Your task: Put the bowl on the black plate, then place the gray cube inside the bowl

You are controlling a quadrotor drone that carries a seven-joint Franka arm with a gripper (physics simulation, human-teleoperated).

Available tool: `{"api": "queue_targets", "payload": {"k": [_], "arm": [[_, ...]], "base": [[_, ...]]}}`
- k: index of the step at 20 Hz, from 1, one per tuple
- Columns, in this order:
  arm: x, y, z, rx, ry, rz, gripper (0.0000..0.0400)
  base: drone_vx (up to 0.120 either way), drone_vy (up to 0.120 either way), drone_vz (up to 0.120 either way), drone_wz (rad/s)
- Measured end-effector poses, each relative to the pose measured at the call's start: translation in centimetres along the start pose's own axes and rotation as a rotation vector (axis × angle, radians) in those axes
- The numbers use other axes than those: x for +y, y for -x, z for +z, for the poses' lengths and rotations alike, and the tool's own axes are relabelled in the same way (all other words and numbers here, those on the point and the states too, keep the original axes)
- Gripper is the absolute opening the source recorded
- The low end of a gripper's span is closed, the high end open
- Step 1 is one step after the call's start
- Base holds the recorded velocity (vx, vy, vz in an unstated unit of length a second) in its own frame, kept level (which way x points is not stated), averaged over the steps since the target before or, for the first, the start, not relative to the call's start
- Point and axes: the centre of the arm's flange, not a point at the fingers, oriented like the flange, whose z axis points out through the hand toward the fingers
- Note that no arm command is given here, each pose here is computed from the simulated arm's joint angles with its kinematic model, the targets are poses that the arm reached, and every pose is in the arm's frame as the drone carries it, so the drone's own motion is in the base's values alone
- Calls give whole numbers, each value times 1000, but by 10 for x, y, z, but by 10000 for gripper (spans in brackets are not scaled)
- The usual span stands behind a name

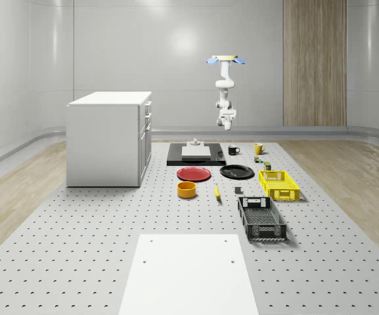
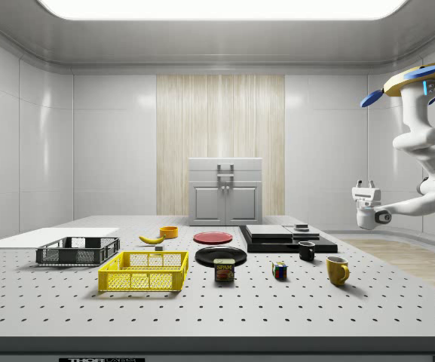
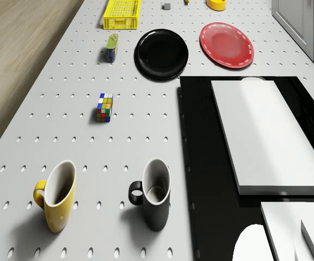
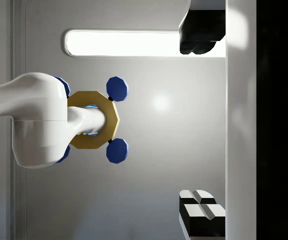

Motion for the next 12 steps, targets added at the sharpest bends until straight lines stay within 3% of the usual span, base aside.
{"api": "queue_targets", "payload": {"k": [4, 8, 12], "arm": [[0, 0, 0, 2, -2, 0, 400], [0, 0, -1, 5, -4, 0, 400], [0, 1, -1, 8, -5, 0, 400]], "base": [[0, 0, 0, 0], [110, 90, 0, 0], [120, -110, 0, 0]]}}
